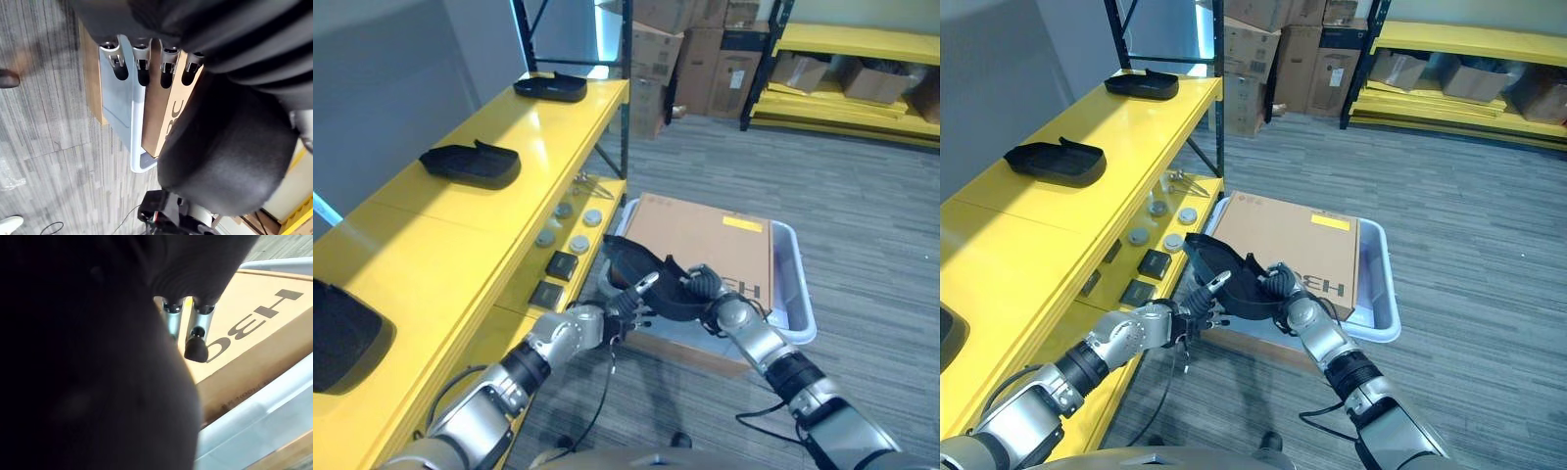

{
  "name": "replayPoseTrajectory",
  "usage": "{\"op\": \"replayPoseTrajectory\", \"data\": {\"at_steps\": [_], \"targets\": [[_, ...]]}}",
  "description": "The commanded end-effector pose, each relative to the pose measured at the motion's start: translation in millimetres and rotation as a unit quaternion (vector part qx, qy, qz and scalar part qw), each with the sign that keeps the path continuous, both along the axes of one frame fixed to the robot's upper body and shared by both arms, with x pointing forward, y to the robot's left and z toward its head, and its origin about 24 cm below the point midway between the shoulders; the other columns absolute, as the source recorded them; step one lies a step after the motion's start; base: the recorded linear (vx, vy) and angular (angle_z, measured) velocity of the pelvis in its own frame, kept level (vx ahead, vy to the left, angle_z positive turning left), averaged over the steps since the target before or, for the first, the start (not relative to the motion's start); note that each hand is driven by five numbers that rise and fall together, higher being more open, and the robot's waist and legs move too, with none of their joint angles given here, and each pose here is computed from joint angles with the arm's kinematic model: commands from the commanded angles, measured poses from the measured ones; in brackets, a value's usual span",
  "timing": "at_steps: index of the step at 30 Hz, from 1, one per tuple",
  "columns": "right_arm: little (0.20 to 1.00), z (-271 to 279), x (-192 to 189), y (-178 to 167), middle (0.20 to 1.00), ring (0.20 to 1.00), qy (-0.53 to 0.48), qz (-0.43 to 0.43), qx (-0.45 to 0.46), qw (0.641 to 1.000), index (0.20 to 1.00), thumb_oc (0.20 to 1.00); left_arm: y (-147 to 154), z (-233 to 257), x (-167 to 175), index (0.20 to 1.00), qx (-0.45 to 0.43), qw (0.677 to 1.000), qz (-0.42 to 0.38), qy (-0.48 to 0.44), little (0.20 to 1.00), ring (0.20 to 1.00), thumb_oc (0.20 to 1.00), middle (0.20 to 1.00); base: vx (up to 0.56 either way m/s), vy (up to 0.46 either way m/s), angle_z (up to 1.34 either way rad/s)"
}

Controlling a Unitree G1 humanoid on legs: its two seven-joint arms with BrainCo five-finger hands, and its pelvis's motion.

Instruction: Move parts from the plastic box to the shelf.

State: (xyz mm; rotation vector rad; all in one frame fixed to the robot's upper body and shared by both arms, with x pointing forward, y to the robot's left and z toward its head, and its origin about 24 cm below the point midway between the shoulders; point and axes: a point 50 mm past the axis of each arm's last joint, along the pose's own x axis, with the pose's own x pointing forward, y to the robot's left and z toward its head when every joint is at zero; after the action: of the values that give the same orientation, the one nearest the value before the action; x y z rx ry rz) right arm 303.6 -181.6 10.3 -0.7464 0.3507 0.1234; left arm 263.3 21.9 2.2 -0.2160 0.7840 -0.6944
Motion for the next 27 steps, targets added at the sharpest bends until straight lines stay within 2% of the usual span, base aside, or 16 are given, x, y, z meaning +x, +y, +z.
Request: {"op": "replayPoseTrajectory", "data": {"at_steps": [1, 6, 27], "targets": [[0.2, 52, 37, 32, 0.2, 0.2, -0.095, 0.079, -0.041, 0.991, 0.2, 0.2, -27, 21, 9, 1.0, -0.015, 0.999, -0.035, -0.032, 1.0, 1.0, 1.0, 1.0, 0.0, 0.0, 0.0], [0.2, 55, 41, 42, 0.2, 0.2, -0.091, 0.114, -0.067, 0.987, 0.2, 0.2, -34, 27, 11, 1.0, -0.036, 0.998, -0.013, -0.05, 1.0, 1.0, 1.0, 1.0, 0.0, -0.001, 0.01], [0.2, 58, 37, 28, 0.2, 0.2, -0.114, 0.2, -0.2, 0.952, 0.2, 0.2, 1, 31, 28, 1.0, -0.026, 0.995, 0.011, -0.092, 1.0, 1.0, 1.0, 1.0, 0.0, 0.001, 0.0]]}}
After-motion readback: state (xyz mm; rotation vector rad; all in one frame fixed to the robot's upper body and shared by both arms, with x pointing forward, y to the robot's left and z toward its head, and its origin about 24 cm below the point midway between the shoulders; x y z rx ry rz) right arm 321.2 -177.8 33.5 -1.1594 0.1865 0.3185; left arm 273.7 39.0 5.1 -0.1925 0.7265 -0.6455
